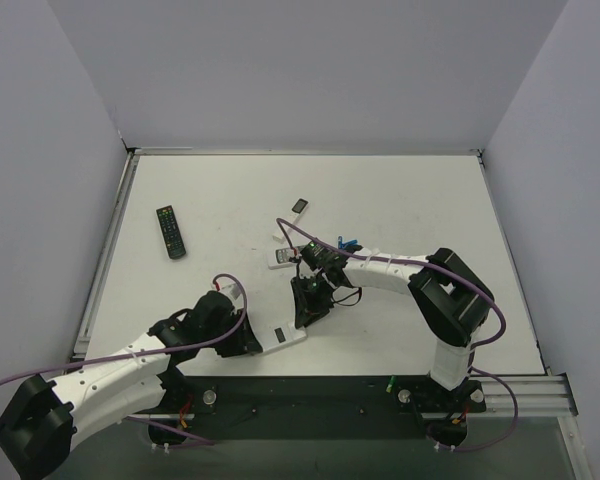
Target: Load the batteries into the remote control
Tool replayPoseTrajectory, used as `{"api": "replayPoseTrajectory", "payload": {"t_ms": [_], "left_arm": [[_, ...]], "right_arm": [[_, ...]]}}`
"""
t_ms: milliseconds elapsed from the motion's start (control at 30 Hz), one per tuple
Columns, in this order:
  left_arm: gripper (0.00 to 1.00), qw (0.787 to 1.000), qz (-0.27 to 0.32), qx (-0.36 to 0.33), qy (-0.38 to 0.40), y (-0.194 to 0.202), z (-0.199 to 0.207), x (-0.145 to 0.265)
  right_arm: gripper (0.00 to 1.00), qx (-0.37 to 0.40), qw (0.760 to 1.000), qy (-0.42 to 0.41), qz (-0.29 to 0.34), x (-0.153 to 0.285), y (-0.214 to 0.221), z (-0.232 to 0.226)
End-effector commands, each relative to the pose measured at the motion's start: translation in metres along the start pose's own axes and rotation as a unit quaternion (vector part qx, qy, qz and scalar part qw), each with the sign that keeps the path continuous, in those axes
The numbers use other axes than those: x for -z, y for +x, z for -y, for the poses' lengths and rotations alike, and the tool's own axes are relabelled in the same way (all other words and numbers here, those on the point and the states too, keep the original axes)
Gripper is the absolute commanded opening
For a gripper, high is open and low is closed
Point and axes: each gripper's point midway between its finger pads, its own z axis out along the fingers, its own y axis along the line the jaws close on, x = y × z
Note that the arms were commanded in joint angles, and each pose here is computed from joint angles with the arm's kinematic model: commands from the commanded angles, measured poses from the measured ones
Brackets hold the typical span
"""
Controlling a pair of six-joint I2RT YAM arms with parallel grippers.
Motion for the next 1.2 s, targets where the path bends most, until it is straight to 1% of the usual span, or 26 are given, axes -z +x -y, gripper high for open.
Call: {"api": "replayPoseTrajectory", "payload": {"t_ms": [0, 333, 600, 900, 1167], "left_arm": [[0.45, 0.995, 0.005, -0.016, 0.097, -0.009, 0.047, 0.005], [0.45, 0.996, 0.025, -0.009, 0.087, -0.016, 0.045, 0.005], [0.45, 0.997, 0.024, -0.005, 0.074, -0.016, 0.039, 0.001], [0.45, 0.998, 0.031, 0.001, 0.059, -0.018, 0.033, 0.0], [0.45, 0.998, 0.028, -0.004, 0.056, -0.018, 0.034, -0.001]], "right_arm": [[0.17, -0.004, 1.0, 0.009, -0.028, -0.006, 0.016, 0.007], [0.19, 0.031, 0.998, 0.032, -0.047, -0.011, 0.028, 0.025], [0.25, 0.045, 0.995, 0.055, -0.072, -0.018, 0.038, 0.043], [0.26, 0.048, 0.995, 0.059, -0.061, -0.014, 0.037, 0.047], [0.26, 0.049, 0.994, 0.084, -0.056, -0.012, 0.036, 0.051]]}}
